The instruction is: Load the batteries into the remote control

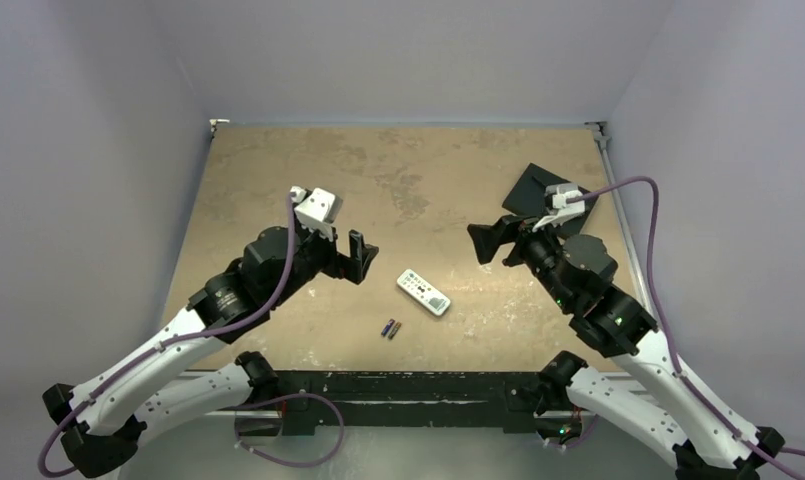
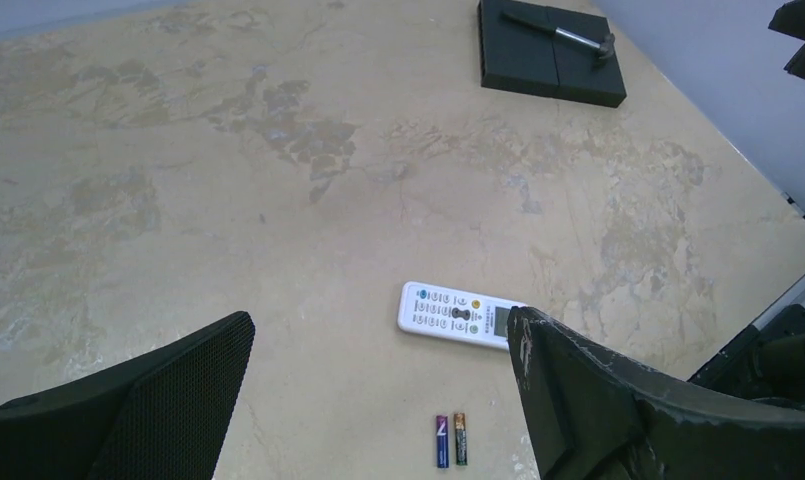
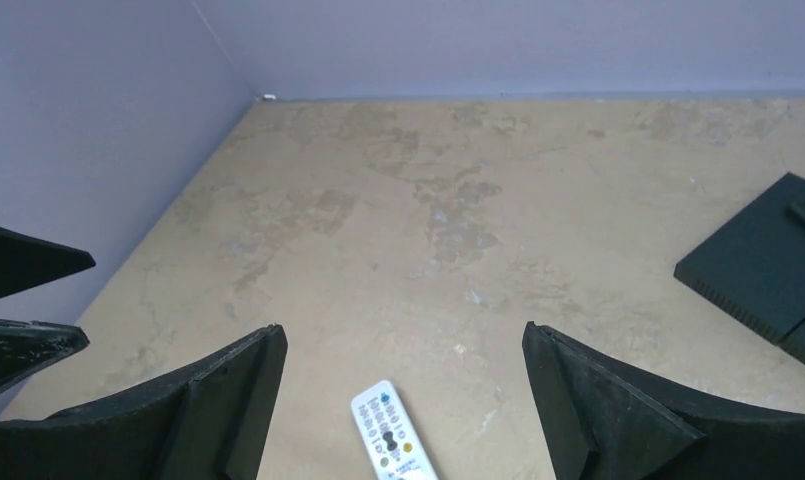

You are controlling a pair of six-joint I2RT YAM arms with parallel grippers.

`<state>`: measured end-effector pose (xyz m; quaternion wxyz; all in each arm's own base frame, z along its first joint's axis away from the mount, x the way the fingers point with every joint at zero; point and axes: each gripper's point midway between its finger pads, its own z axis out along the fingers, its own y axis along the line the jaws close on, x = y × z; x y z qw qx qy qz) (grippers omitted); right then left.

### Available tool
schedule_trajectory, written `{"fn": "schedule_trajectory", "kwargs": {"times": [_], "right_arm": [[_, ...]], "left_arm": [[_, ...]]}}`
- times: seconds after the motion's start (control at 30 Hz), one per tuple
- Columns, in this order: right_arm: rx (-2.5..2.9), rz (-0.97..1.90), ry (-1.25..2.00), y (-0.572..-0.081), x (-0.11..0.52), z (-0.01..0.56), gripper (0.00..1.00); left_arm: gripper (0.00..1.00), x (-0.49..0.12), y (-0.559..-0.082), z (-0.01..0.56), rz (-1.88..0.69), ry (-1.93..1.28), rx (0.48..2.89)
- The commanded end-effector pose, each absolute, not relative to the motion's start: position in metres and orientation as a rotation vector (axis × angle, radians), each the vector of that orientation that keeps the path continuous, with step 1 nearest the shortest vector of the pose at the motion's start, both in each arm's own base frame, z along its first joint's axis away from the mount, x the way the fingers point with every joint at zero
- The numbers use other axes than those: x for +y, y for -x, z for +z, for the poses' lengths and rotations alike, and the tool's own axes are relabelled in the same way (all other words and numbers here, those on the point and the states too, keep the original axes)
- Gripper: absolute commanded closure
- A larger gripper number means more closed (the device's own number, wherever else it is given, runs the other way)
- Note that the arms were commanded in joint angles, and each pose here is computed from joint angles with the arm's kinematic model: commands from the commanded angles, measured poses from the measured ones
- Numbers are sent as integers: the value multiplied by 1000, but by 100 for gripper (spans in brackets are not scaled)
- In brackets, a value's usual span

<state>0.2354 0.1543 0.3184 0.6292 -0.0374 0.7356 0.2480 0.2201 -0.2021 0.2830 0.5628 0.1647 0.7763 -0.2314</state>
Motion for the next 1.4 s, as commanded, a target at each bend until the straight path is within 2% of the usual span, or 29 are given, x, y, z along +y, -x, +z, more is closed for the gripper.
{"fn": "schedule_trajectory", "kwargs": {"times": [0.0, 0.97, 1.37], "right_arm": [[1747, 551, 67, -237, 154, 310, 1], [2211, 520, 393, -233, 203, 180, 1], [2370, 486, 435, -223, 217, 125, 6]], "left_arm": [[1, -202, -227, 278, -504, -392, 1839], [4, -167, -251, 266, -385, -248, 1901], [5, -167, -251, 265, -390, -249, 1909]]}}
